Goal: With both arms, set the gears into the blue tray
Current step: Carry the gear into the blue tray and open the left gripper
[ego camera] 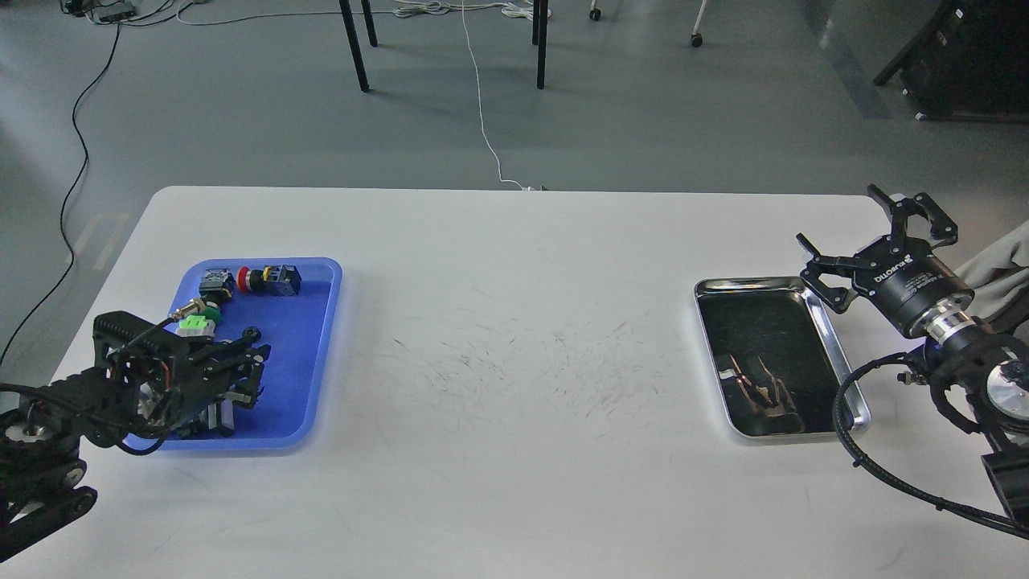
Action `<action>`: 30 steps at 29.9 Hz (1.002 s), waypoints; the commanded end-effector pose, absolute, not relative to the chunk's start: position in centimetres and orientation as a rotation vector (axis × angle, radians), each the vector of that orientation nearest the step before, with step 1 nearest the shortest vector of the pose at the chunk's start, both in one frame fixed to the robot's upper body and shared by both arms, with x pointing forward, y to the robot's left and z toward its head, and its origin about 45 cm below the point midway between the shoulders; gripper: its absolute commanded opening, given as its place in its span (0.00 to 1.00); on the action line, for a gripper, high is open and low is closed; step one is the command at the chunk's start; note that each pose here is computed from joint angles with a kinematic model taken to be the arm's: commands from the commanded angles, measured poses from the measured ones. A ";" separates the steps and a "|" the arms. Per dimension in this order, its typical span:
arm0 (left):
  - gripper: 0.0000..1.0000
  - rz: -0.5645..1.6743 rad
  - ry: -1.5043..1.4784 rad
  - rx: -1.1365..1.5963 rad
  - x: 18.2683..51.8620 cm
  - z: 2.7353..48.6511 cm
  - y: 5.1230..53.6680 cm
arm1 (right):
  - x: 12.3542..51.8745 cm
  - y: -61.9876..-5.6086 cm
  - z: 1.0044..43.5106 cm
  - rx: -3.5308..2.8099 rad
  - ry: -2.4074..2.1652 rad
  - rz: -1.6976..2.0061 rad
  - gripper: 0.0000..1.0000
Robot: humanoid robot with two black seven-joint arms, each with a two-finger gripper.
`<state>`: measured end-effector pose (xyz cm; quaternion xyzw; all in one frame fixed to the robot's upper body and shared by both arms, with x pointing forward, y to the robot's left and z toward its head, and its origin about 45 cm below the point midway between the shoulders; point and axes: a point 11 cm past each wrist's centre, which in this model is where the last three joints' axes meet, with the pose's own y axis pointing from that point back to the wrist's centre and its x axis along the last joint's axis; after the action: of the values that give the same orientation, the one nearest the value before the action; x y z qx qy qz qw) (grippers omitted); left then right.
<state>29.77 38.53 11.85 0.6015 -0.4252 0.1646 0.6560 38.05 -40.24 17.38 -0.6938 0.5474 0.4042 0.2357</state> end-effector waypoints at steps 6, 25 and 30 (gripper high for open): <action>0.18 0.374 -0.961 1.361 29.8 11.6 38.5 | 38.1 -40.2 17.3 -1.901 1.501 1.109 0.98; 0.92 0.521 -1.008 1.302 32.3 15.0 38.2 | 38.2 -40.1 17.5 -1.904 1.497 1.106 0.98; 0.95 0.751 -0.945 1.184 36.2 19.8 37.4 | 38.3 -39.8 17.9 -1.926 1.485 1.098 0.98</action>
<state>33.98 37.92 17.10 0.5535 -0.4325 0.2780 0.6552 38.23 -39.92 17.68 -0.6977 0.5433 0.4022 0.2373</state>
